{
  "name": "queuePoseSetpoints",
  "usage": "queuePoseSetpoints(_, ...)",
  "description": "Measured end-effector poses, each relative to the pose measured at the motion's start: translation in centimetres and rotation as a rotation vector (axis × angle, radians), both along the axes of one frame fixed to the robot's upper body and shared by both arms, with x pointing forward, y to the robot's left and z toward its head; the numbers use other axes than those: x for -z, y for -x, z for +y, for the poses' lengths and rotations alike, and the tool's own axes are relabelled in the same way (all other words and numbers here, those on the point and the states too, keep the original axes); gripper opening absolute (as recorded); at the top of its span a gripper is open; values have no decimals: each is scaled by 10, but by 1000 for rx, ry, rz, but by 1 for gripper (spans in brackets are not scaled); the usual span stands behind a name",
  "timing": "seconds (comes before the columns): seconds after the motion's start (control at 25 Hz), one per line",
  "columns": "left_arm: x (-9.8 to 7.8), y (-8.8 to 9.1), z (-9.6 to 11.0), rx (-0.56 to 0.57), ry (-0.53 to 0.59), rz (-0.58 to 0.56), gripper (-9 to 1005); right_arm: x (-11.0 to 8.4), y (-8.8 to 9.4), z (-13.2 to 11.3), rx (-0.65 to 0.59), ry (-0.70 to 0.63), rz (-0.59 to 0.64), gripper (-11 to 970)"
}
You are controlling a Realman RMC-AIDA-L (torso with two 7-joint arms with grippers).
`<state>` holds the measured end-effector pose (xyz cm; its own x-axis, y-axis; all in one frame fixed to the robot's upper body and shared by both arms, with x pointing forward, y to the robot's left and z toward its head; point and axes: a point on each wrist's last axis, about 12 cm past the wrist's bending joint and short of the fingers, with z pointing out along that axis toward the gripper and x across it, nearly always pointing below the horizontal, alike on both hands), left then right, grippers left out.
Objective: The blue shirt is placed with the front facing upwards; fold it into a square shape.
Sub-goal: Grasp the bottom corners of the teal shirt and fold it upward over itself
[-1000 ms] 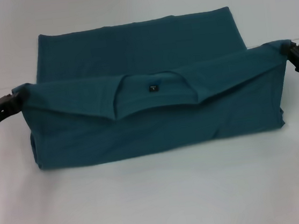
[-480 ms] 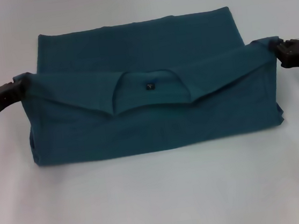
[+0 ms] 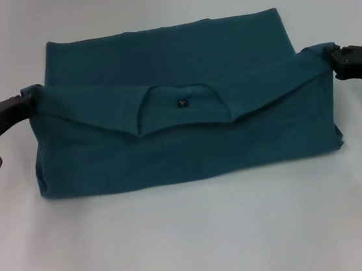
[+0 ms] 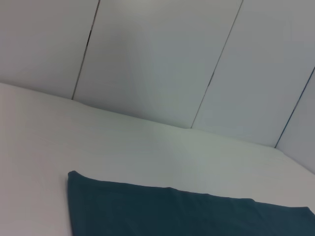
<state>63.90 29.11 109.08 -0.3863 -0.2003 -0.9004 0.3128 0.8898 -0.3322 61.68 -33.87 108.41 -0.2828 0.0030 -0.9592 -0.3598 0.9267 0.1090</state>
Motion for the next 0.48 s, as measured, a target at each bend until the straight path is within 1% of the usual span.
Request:
queuePoseSetpoints(0.28,-4,-6,-3,-17,-6,-8,37,-5,-6,-1,14,8,-20,41)
queuePoseSetpoints(0.48,-3,-10,-5,-37,-20,0,38,-8,-12,-2,31,16,-17,41)
